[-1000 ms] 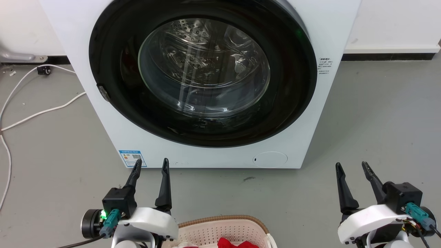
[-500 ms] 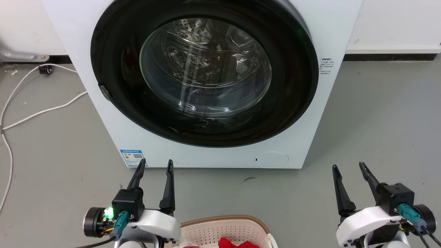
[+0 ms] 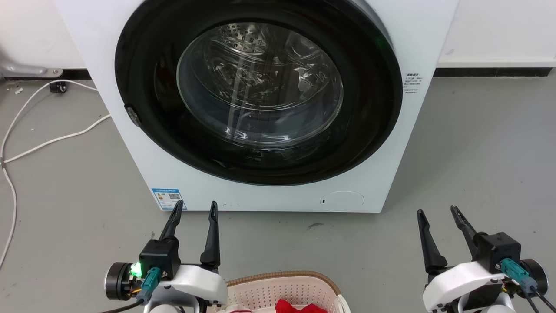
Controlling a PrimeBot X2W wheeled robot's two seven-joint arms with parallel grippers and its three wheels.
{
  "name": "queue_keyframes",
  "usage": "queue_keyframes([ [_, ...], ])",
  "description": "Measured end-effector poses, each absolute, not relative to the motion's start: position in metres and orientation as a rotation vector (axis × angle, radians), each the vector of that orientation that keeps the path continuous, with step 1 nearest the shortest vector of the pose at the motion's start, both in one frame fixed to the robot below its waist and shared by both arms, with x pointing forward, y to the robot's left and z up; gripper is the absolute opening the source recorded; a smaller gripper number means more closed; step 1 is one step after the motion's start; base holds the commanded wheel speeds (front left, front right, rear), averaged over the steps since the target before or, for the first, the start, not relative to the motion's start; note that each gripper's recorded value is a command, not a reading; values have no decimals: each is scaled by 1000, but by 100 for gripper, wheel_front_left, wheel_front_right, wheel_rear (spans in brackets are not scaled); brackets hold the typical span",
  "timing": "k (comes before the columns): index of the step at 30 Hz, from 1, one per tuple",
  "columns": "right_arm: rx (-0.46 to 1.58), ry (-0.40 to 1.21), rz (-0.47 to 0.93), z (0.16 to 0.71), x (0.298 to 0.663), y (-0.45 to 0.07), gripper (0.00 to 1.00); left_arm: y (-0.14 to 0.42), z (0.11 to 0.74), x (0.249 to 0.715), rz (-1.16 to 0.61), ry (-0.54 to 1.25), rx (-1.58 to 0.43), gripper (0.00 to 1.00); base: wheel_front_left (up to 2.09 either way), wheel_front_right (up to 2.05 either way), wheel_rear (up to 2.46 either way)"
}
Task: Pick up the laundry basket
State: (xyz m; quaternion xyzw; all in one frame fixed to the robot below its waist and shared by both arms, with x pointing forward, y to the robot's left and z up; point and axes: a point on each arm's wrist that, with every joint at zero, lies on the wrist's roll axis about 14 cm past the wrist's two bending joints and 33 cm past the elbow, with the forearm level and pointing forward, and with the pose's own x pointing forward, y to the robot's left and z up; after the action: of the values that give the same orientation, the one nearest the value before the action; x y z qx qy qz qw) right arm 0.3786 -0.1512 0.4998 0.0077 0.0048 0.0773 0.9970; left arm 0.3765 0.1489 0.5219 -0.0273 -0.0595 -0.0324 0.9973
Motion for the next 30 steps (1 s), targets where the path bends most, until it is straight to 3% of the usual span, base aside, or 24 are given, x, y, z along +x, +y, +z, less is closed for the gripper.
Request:
queue_keyframes([
  [8, 28, 22, 151, 496, 379, -152, 100, 148, 518, 377, -66, -107, -55, 100, 0, 0, 0],
  [16, 41, 142, 177, 462, 384, -142, 100, 150, 483, 383, -45, 1, -56, 100, 0, 0, 0],
  [30, 90, 473, 264, 366, 380, -110, 100, 166, 368, 365, 35, 373, -84, 100, 0, 0, 0],
])
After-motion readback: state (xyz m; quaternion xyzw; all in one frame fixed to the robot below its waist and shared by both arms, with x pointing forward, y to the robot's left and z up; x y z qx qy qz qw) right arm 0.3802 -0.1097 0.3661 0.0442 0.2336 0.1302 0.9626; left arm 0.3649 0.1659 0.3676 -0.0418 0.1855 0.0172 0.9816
